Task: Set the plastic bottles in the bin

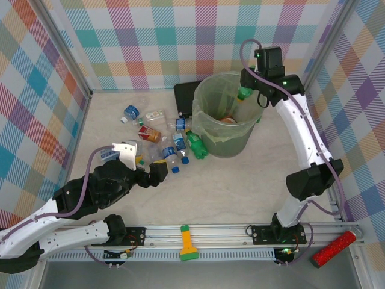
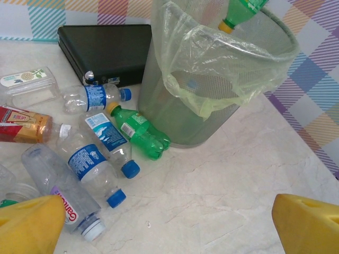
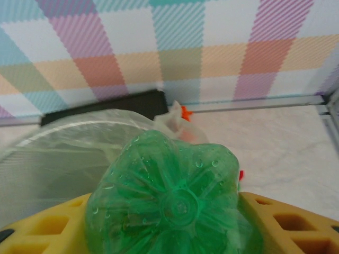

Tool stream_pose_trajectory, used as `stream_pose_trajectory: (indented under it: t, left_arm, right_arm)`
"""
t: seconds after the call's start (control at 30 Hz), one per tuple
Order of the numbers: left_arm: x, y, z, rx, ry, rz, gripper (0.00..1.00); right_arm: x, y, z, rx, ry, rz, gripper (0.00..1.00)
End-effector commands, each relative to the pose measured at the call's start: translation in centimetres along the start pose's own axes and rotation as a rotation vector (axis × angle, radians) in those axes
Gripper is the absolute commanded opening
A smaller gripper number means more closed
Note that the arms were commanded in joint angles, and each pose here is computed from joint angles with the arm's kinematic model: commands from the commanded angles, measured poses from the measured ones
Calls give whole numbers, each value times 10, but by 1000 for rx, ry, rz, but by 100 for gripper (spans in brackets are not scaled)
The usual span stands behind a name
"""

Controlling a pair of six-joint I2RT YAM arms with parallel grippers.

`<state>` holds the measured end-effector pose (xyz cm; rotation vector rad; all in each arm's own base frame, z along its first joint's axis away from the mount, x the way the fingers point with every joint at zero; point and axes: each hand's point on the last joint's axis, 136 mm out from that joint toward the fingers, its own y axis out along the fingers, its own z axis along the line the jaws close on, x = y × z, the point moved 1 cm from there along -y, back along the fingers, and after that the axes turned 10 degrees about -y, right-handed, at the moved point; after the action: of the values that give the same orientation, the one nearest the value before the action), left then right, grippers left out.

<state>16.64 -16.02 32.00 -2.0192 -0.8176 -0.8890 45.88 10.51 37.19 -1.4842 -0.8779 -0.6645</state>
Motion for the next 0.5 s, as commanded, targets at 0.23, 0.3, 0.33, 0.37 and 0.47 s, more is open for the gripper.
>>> stream_pose_trajectory:
  t: [0.23,0.3,0.33,0.37,0.47]
  left_arm:
    - [8,-12,3,-11,-10,-27,100]
    - [8,-13,3,-10,-10,-29,100]
    - [8,-13,3,-10,-11,-28,100]
    - [8,-13,3,-9,-10,-28,100]
    - [7,-12,3,-10,-10,-23,100]
  right_arm:
    - [-15,12,-12,-84,-76,68,53]
    - [-16,13,-11,-83,-76,71,55]
    - [-16,13,-11,-82,-75,73,57]
    - [-16,14,-10,-82,-76,74,59]
    - [-17,13,-11,-85,-72,78,73]
